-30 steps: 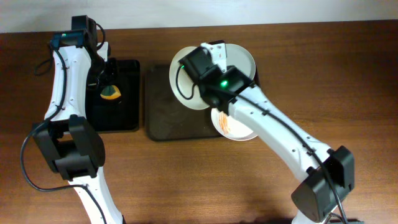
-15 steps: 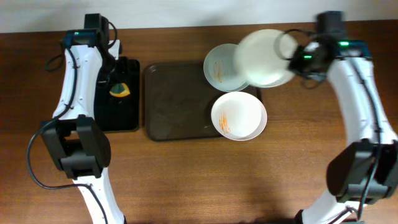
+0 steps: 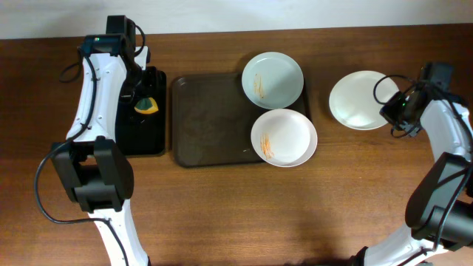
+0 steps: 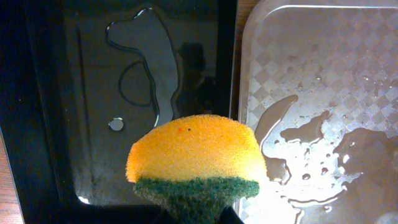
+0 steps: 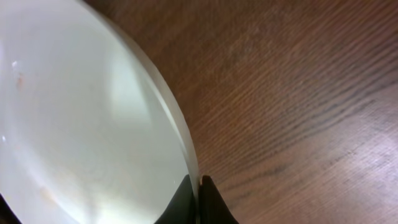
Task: Clean dirty plates on tray and stack at the side
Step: 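Lift the cleaned plate with right gripper and place it right of tray, then move right gripper to the front white plate on the tray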
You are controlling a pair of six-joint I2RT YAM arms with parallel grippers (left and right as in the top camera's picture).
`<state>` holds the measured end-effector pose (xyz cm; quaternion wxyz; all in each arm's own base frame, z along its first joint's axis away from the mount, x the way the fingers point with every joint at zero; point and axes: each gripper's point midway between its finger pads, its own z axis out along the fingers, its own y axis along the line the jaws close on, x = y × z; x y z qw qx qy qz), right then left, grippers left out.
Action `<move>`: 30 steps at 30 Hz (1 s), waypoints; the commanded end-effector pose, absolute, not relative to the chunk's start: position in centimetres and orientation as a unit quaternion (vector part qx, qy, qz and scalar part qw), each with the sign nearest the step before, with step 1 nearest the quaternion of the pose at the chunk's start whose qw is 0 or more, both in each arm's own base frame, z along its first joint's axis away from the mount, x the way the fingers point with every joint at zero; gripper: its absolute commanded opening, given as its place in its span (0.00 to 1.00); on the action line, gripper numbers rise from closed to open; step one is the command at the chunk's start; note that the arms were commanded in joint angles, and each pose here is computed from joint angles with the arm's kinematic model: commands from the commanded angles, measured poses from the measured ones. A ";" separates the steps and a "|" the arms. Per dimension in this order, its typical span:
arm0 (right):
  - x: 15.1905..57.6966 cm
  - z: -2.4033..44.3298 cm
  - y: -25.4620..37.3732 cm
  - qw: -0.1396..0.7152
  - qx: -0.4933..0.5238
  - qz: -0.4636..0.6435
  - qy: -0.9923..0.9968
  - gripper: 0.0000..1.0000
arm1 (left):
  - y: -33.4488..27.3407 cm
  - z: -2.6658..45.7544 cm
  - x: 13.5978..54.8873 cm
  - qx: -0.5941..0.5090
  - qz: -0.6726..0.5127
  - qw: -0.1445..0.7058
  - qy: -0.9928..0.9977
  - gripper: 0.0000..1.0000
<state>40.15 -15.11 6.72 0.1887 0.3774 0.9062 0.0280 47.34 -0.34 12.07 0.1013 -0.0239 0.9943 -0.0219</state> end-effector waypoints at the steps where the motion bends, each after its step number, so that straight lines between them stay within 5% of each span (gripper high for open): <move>1: 39.6 5.9 -14.8 0.191 0.379 0.025 0.905 0.04 | -0.3 12.4 47.2 -0.017 -0.020 0.104 0.994 0.01; 11: 38.9 1.9 -13.9 0.150 0.376 0.025 0.914 0.05 | -0.3 12.4 47.3 -0.017 -0.020 0.106 0.994 0.01; 16: 38.3 2.2 -13.8 0.136 0.378 0.024 0.915 0.36 | -0.3 12.4 47.3 -0.017 -0.020 0.106 0.994 0.01; 26: 37.9 14.0 -11.8 0.146 0.366 0.070 0.916 0.40 | -0.3 12.4 47.3 -0.017 -0.020 0.106 0.994 0.01; 30: 36.2 15.2 -7.4 0.109 0.330 0.097 0.933 0.43 | -0.3 12.4 47.5 -0.017 -0.020 0.109 0.994 0.01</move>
